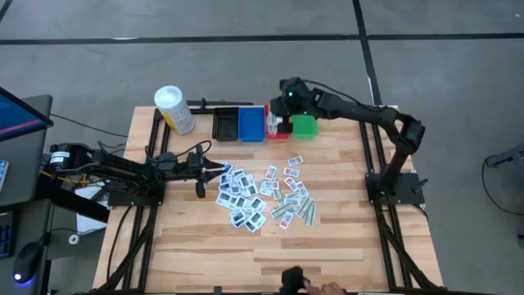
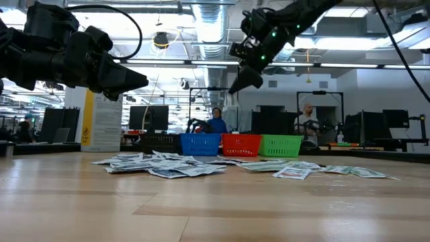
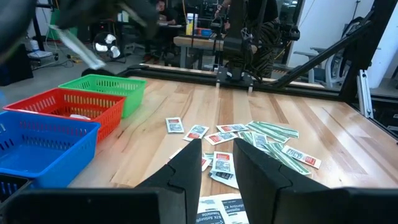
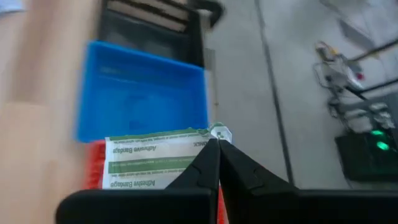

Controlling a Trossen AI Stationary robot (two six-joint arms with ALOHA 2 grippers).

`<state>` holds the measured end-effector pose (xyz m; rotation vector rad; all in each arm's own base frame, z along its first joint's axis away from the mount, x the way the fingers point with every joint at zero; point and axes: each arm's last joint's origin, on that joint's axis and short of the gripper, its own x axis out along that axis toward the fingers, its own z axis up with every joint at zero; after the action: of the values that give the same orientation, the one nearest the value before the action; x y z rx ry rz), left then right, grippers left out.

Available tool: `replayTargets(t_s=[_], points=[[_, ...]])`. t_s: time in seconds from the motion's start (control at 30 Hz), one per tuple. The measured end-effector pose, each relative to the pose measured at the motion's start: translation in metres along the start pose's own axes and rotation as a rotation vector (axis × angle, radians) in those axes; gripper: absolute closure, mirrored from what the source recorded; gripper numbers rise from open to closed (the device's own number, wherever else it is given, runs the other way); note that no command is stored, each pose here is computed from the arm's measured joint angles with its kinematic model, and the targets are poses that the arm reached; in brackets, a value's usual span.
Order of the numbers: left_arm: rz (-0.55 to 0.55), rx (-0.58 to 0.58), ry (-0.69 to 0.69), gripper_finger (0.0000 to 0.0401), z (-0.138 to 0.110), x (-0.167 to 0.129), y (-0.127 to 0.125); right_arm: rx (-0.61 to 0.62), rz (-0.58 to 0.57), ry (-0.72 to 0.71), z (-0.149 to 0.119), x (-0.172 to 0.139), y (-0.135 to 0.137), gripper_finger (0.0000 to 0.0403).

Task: Pick & Place First Aid Supplies
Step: Put the green bandage pack into the red bin

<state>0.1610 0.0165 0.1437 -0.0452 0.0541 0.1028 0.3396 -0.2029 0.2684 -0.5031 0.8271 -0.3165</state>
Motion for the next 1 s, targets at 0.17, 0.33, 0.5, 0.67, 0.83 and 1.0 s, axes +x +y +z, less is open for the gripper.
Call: replayTargets(t_s=[0.17,0.33,0.5,0.67,0.83,1.0], points=[[0.0,0.0,0.0,0.0308,0.0,0.0,0.0,0.042,-0.011,0.069,-0.026,0.022,-0.013,0.0403],[0.0,0.0,0.0,0.0308,0.0,0.0,0.0,0.057,0.039,0.137,-0.046,0.047,-0.009,0.0403],[0.0,0.0,0.001,0.0308,0.0,0.0,0.0,0.047,0.073,0.159,-0.049,0.06,0.002,0.0403],[0.0,0.0,0.0,0.0308,0.0,0.0,0.0,0.042,0.087,0.154,-0.045,0.061,0.008,0.0403],[0.0,0.0,0.0,0.0308,0.0,0.0,0.0,0.078,0.095,0.159,-0.043,0.061,0.012,0.0384],[0.0,0.0,0.0,0.0308,0.0,0.0,0.0,0.078,0.129,0.201,-0.047,0.06,0.015,0.0341]])
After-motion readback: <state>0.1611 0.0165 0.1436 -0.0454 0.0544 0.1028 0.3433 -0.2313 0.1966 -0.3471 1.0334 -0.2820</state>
